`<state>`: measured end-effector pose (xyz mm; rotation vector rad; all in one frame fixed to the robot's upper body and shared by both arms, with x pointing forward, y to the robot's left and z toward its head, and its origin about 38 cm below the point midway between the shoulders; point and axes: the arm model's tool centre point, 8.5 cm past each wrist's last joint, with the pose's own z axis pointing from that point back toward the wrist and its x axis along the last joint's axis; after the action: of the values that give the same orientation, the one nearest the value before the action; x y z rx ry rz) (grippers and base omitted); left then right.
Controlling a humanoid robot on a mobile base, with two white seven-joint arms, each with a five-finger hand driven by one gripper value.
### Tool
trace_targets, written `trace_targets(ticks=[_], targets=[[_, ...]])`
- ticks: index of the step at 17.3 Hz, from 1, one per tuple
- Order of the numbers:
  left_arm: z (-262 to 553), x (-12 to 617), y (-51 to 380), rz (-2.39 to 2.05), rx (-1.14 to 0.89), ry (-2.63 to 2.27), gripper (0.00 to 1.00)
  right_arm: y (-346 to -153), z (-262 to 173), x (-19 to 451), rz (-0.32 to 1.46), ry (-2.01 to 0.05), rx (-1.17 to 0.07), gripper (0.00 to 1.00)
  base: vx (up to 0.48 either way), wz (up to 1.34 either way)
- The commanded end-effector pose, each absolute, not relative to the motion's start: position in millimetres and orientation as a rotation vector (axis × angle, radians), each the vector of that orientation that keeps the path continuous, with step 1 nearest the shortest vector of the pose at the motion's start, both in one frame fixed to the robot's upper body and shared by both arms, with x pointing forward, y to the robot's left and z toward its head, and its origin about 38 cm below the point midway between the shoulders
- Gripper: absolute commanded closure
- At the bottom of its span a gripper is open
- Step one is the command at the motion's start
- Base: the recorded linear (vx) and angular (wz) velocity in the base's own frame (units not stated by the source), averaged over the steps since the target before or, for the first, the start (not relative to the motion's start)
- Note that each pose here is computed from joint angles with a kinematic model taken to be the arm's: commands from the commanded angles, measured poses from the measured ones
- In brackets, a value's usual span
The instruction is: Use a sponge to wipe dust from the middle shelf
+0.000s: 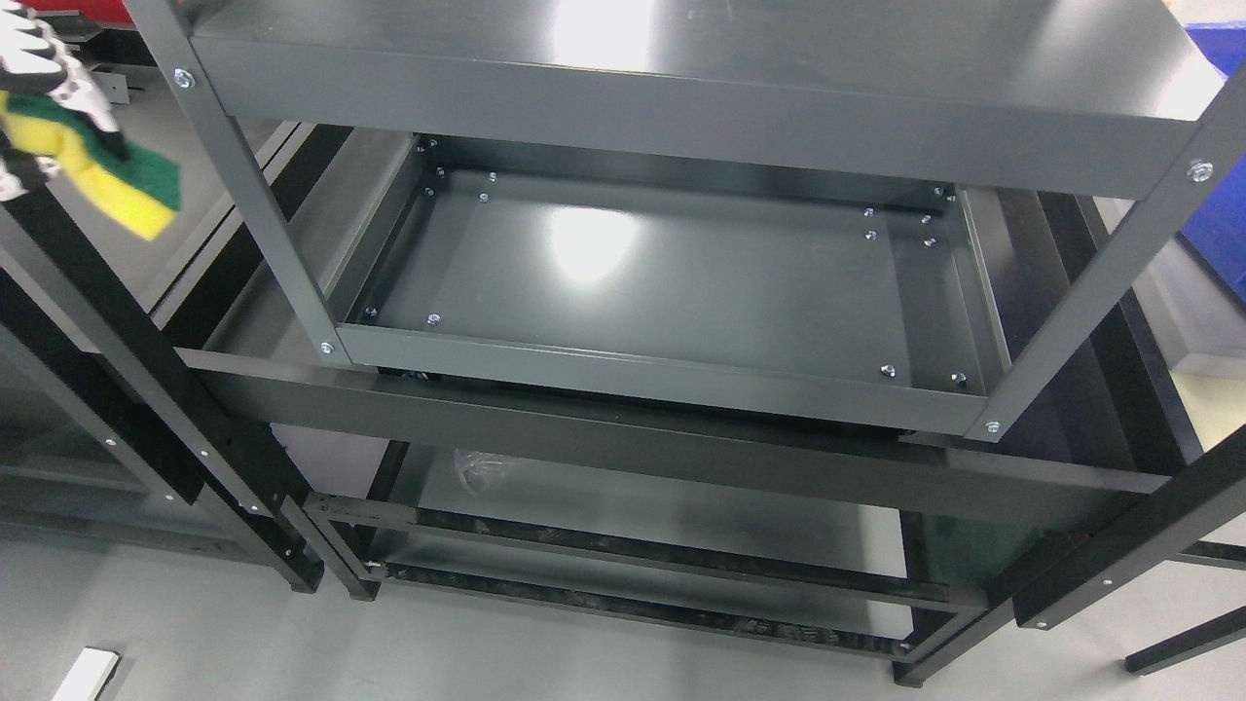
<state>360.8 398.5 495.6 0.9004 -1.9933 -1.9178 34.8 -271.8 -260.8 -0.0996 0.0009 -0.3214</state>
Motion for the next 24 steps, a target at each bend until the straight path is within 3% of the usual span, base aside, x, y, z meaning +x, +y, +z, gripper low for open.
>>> trace_targets(ticks=[1,9,14,18,24], targets=[[483.3,383.2,281.2,-2.007,0.647,-2.336,1.0,-284.3,-259.5,41.4,-0.322,-0.021,-0.118,0.0,0.0,0.0],[463.2,388.0,83.5,-2.303,0.384,-2.523,1.0,-284.3,-259.6,40.4,-0.322,-0.019,-0.118,0.0,0.0,0.0],[468.1,376.3,-20.9,-2.304,0.34,-2.675,1.0,-284.3,-259.6,40.4,-0.322,-0.019,-0.118,0.0,0.0,0.0],[468.6,392.8,-39.9,-2.291,0.444,-2.66,1.0,-284.3,-259.6,40.4,-0.322,-0.019,-0.118,0.0,0.0,0.0],[430.9,375.7,-69.0,-2.348,0.247,-2.704,1.0,-284.3,-259.6,40.4,-0.322,-0.019,-0.118,0.0,0.0,0.0]])
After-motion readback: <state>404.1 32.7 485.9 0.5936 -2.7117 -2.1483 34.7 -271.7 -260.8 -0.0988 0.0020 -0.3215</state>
